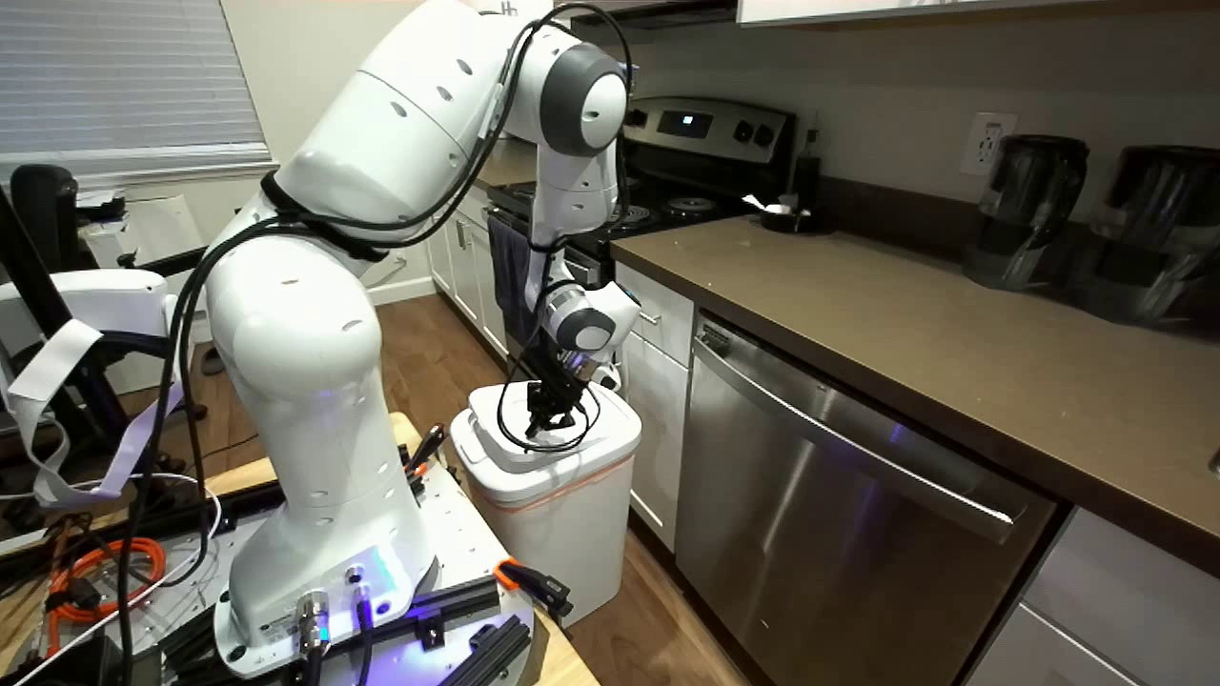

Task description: Close the bin

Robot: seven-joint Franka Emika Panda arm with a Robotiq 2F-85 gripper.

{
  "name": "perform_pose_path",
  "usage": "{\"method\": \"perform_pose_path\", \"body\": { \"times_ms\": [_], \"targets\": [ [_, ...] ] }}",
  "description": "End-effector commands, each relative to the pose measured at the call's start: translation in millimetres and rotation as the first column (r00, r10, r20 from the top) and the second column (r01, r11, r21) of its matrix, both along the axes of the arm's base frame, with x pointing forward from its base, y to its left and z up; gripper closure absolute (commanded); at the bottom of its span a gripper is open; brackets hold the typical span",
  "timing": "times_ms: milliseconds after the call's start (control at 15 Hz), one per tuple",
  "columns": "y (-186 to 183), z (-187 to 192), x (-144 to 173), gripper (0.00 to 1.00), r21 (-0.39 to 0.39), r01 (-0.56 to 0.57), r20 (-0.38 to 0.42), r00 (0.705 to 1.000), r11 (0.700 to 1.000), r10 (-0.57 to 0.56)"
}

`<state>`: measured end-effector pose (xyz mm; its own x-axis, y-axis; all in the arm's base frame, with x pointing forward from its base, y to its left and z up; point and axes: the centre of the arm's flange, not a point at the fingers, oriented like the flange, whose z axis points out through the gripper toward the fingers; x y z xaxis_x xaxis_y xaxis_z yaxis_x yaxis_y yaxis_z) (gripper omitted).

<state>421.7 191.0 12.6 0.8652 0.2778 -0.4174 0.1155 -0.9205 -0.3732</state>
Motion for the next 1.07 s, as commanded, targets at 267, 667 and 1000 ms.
{"method": "perform_pose_path", "body": {
  "times_ms": [267, 667, 1000],
  "targets": [
    [37, -9, -27, 0.95, 0.160, 0.021, -0.056, 0.998, 0.987, -0.012],
    [73, -31, -66, 0.96, 0.121, -0.180, 0.091, 0.981, 0.976, 0.170],
    [94, -40, -83, 0.95, 0.057, -0.359, 0.196, 0.919, 0.932, 0.342]
  ]
}}
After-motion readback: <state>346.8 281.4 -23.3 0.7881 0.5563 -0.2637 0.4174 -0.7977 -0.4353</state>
